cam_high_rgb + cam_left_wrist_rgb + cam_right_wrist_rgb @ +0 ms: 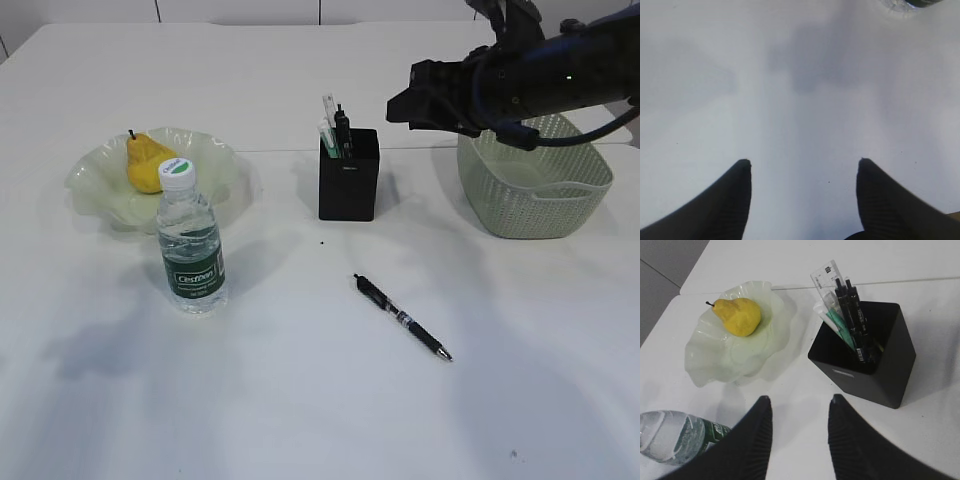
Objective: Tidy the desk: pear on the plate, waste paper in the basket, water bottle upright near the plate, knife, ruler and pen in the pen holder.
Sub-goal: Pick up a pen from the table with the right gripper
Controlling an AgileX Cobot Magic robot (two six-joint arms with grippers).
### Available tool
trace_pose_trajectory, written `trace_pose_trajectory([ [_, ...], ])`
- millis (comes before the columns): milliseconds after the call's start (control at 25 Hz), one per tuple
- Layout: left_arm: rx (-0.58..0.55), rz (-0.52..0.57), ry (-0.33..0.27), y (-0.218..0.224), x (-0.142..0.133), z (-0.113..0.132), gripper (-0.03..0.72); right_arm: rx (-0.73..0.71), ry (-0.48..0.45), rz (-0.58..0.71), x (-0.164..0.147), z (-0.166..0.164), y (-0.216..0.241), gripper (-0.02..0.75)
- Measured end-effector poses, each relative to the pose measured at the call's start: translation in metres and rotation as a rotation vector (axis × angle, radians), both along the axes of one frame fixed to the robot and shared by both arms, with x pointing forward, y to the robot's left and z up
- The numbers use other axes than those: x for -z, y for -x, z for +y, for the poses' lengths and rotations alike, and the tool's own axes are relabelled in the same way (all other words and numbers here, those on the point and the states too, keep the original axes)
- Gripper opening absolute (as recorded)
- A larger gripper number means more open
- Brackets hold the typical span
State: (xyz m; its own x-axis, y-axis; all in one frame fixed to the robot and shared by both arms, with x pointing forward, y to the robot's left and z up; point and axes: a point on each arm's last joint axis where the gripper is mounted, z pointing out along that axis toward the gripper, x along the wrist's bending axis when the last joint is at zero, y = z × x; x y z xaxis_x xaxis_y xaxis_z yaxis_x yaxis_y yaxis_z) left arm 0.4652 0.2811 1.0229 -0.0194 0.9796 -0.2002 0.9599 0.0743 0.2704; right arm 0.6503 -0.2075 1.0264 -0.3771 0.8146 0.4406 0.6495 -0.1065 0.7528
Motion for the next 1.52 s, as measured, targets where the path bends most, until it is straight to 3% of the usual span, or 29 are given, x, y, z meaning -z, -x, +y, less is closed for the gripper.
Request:
trace_pose_trajectory([
  [480,-0.012,-0.056,-0.004,-0.005,-0.002,0.001,0.467,0.008,0.123,-0.099,0.0,-0.006,-0.005,0.285],
  [720,-0.026,-0.117,-0.008,-0.01,-0.003,0.001,0.467,-0.028,0.249,-0.191,0.0,-0.009,-0.007,0.285],
  [920,-0.034,-0.155,-0.011,-0.013,-0.005,0.002,0.467,-0.109,0.435,-0.317,-0.001,-0.012,-0.009,0.284],
  [1320,-0.045,-0.205,-0.014,-0.018,-0.007,0.003,0.466,-0.414,0.879,-0.621,-0.001,-0.013,-0.01,0.284],
  [1520,-0.048,-0.22,-0.015,-0.019,-0.007,0.003,0.466,-0.497,0.992,-0.699,-0.001,-0.013,-0.01,0.284],
])
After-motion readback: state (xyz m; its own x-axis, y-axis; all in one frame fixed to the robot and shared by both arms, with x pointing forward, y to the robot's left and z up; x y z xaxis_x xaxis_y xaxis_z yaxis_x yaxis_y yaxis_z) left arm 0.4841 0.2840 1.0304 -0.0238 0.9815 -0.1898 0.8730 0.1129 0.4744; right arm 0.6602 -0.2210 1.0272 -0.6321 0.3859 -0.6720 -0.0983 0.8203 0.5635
